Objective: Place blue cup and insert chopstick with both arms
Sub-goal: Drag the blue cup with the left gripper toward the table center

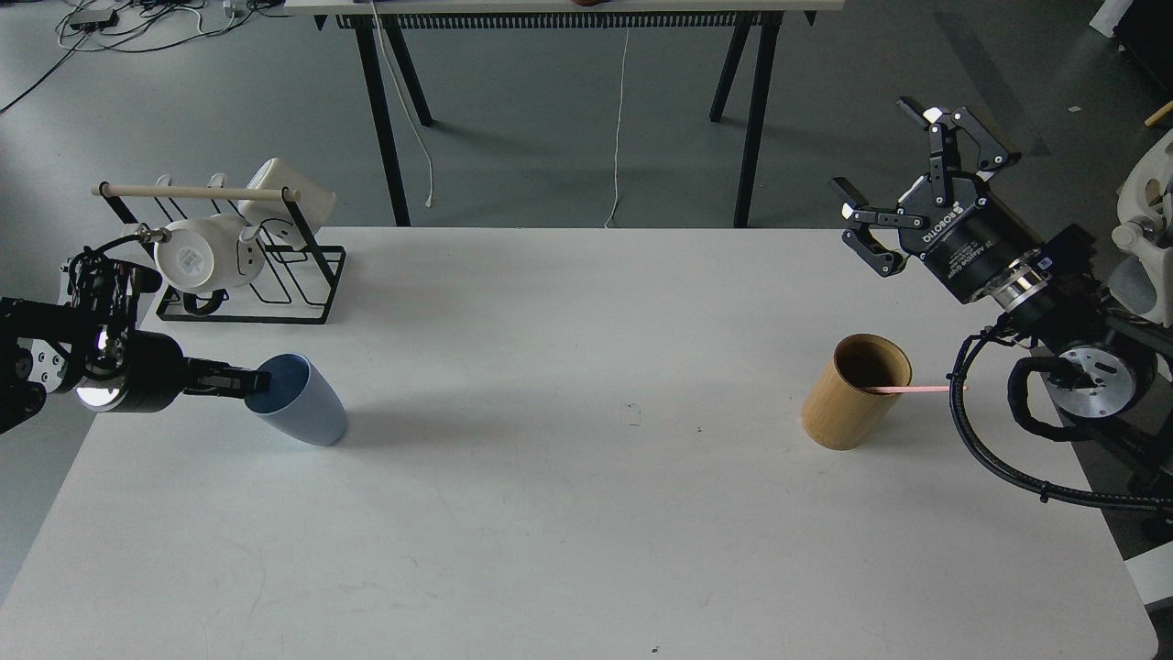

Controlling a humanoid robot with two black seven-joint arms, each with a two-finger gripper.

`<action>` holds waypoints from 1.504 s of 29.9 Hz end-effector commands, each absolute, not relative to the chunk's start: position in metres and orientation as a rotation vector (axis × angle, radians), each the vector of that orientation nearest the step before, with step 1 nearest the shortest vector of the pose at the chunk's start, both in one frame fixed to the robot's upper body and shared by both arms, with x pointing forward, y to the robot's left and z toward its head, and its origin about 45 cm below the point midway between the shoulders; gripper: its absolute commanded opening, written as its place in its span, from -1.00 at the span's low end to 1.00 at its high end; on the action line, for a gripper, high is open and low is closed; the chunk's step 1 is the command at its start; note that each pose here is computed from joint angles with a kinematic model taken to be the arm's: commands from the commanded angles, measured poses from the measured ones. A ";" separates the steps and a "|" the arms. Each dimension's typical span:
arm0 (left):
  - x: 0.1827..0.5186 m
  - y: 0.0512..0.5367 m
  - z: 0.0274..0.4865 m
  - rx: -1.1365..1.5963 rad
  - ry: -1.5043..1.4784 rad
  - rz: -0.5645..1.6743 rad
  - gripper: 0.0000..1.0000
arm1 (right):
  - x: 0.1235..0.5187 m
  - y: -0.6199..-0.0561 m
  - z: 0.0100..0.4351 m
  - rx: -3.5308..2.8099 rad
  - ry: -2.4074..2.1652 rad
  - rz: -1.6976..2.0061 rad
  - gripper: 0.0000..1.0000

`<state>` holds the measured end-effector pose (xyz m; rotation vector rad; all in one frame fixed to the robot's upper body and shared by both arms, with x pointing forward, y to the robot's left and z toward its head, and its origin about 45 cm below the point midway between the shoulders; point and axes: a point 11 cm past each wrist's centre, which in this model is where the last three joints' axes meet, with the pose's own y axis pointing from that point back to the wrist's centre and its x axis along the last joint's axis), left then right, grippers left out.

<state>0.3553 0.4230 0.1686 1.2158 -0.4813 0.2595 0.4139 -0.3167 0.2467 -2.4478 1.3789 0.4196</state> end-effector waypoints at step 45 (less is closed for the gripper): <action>0.441 0.121 0.170 1.086 -0.896 -0.164 -0.76 | 0.426 -0.378 0.258 -2.242 1.566 0.334 0.88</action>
